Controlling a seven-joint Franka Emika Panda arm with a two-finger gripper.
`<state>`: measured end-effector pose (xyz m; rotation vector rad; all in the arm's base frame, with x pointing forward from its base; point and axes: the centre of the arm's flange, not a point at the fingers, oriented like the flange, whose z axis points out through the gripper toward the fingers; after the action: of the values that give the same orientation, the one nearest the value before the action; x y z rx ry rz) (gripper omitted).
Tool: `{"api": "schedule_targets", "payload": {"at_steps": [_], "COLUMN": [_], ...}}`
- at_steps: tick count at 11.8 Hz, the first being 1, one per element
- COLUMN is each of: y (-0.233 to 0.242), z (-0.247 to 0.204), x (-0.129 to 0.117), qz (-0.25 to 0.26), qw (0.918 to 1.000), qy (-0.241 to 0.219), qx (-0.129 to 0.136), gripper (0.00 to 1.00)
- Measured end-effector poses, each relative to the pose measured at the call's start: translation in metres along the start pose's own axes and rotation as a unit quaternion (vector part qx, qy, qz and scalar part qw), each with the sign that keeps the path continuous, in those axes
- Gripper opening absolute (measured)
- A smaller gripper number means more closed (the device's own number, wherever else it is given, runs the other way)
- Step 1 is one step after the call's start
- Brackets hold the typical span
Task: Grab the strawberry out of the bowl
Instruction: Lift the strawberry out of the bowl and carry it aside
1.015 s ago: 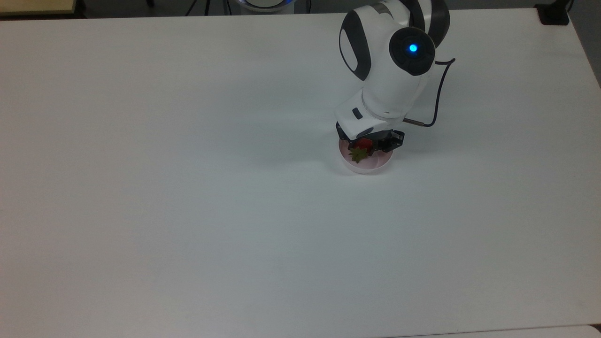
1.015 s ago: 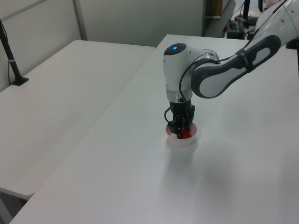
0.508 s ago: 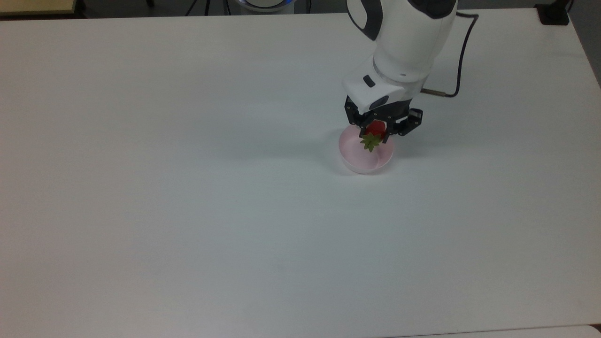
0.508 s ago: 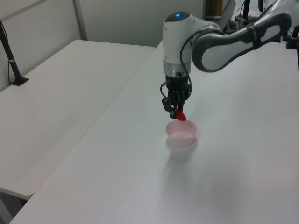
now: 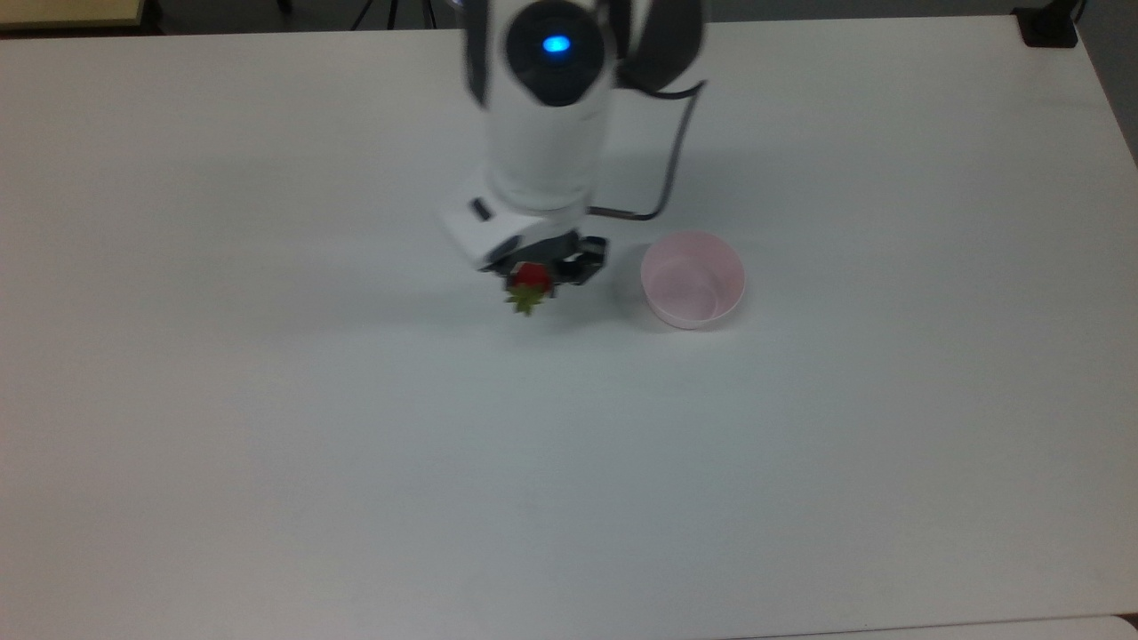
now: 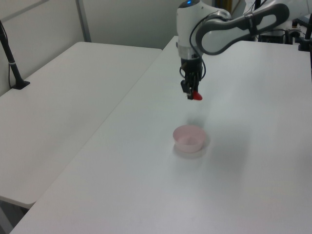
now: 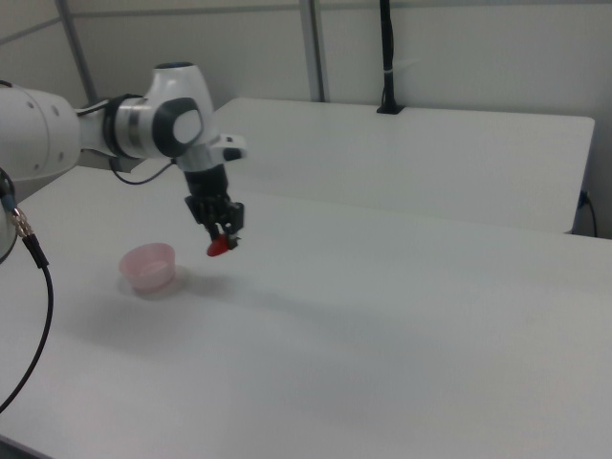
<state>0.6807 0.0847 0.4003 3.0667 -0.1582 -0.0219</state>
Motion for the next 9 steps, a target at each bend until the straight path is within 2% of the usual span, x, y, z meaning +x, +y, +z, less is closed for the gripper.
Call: {"api": "schedule_targets", "payload": {"at_steps": [1, 3, 5, 7, 9], "y": [0.026, 0.056, 0.073, 0.084, 0.091], "z": [0.006, 0.023, 0.05, 0.067, 0.07], "x": [0.004, 0.004, 0.005, 0.007, 0.008], "qz": [-0.003, -0.009, -0.007, -0.002, 0.003], "qw": [1.0, 0.9996, 0.9985, 0.9979, 0.9978], "qy": [-0.005, -0.02, -0.039, -0.047, -0.049], "qx": [-0.001, -0.018, -0.038, -0.044, -0.044], "gripper": [0.44, 0.44, 0.44, 0.44, 0.5]}}
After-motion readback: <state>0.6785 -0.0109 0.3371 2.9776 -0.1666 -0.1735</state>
